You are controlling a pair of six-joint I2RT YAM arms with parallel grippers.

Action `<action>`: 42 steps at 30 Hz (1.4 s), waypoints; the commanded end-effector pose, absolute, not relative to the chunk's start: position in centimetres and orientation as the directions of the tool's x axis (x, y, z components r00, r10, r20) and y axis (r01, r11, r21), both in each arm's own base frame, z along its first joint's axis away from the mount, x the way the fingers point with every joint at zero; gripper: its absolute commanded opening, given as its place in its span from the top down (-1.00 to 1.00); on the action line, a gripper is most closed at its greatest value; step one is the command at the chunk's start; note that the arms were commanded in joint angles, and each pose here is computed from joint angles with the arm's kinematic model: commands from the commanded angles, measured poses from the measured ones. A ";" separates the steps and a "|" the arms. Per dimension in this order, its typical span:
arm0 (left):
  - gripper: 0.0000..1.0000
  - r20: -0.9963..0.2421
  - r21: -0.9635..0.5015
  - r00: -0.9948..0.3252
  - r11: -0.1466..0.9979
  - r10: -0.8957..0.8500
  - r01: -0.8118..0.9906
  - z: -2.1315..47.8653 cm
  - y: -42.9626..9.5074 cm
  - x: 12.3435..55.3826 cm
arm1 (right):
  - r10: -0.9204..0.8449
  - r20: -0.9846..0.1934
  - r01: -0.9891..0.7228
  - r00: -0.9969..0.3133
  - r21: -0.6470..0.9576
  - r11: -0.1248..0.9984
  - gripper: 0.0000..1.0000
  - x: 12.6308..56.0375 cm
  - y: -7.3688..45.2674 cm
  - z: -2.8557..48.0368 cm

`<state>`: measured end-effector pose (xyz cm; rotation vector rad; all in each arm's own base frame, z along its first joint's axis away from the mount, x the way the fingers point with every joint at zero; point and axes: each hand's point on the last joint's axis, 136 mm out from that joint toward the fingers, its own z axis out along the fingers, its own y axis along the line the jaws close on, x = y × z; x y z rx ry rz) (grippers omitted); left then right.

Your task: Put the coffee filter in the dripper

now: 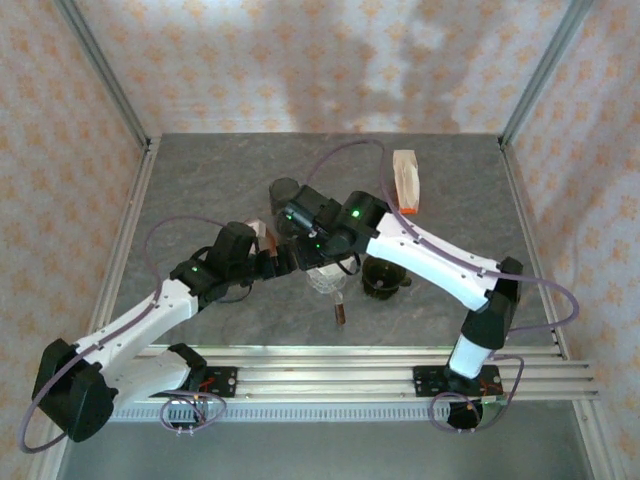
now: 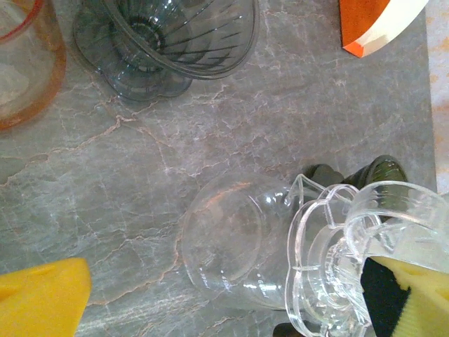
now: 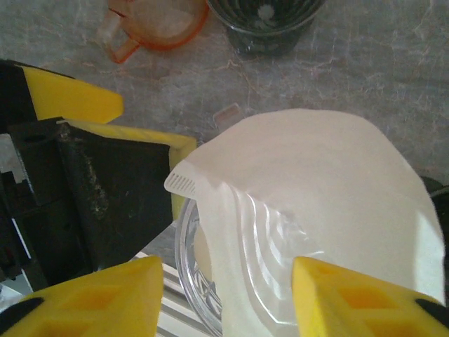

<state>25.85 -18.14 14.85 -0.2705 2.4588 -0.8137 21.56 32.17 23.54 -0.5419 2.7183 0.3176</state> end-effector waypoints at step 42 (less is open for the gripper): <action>-0.27 -0.518 -0.510 -0.848 0.836 -0.111 0.203 21.2 -22.8 25.8 | -0.288 -0.506 -0.390 -0.813 0.105 0.915 -0.06 24.9 24.6 23.7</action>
